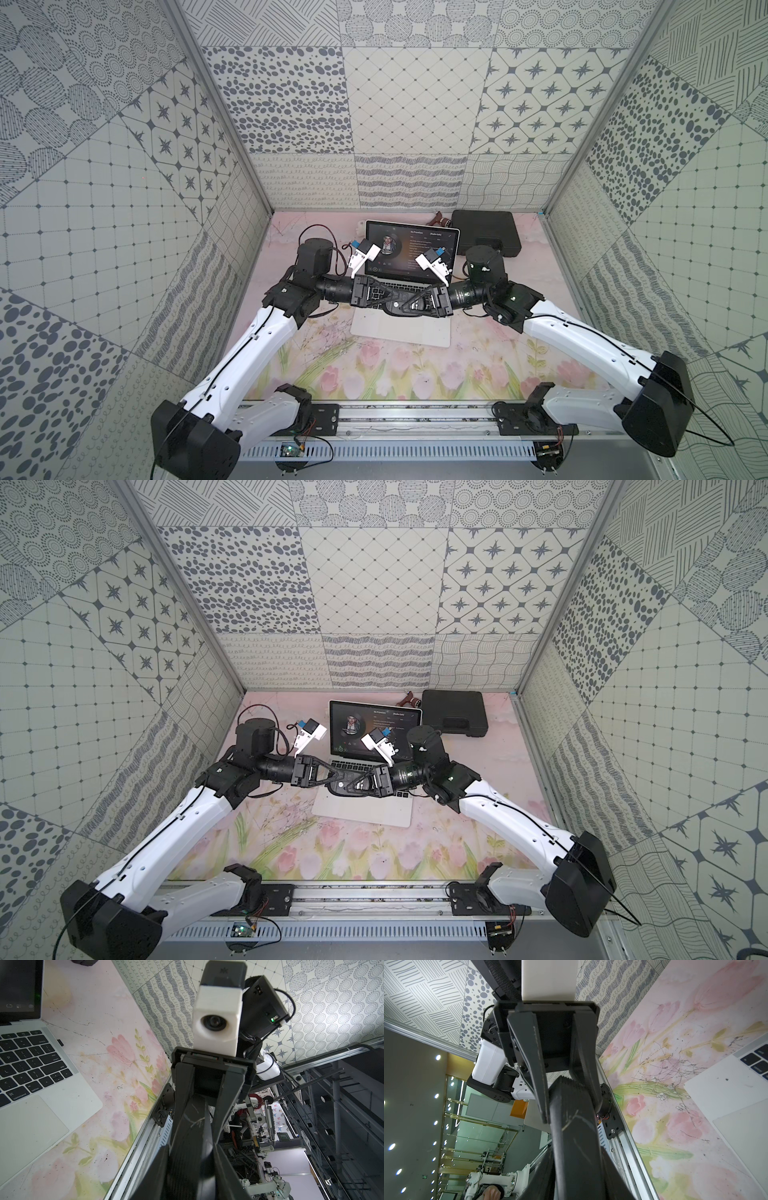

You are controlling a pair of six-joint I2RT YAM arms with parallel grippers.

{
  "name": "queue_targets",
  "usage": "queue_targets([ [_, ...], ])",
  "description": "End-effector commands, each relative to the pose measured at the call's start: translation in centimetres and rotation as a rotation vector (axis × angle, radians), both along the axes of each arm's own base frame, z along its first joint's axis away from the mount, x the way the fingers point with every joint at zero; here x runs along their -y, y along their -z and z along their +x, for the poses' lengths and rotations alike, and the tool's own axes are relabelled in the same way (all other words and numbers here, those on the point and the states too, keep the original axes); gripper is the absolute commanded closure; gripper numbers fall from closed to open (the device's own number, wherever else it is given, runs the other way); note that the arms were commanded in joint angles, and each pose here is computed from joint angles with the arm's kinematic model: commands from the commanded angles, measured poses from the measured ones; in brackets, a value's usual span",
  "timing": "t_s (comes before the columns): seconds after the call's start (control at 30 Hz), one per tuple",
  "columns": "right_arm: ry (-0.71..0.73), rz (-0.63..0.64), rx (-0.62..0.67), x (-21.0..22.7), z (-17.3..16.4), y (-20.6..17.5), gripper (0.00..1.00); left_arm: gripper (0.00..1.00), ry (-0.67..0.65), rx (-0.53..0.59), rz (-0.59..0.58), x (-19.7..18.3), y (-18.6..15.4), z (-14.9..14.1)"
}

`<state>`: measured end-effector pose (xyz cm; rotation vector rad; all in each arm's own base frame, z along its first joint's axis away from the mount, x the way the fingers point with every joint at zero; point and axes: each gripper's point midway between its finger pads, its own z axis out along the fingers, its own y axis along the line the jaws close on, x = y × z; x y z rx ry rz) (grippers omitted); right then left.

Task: Remove the wireless mouse receiver from the laptop
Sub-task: Adjust the mouse as needed.

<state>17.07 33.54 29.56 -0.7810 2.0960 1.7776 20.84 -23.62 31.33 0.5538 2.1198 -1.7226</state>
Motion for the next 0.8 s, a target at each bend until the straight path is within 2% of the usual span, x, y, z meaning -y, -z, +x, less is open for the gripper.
queue_targets([
  [0.0,0.05,-0.029,0.017,1.3,0.5,1.2,0.72,0.95,0.026,0.006,-0.034,-0.3,-0.9,-0.3],
  [0.33,0.111,-0.02,0.017,3.3,1.5,1.2,0.71,0.99,0.039,-0.003,-0.046,-0.7,-0.8,-0.7],
  [0.43,0.122,-0.017,0.024,3.7,1.6,1.1,0.74,1.0,0.035,-0.007,-0.046,-0.8,-0.7,-0.7],
  [0.6,0.158,-0.006,0.056,4.0,2.6,0.3,0.85,0.99,0.056,-0.027,-0.065,-0.6,-0.4,-1.2],
  [0.77,0.163,0.036,0.075,3.3,3.7,-1.1,0.88,0.97,0.099,-0.034,-0.06,0.1,0.3,-2.5],
])
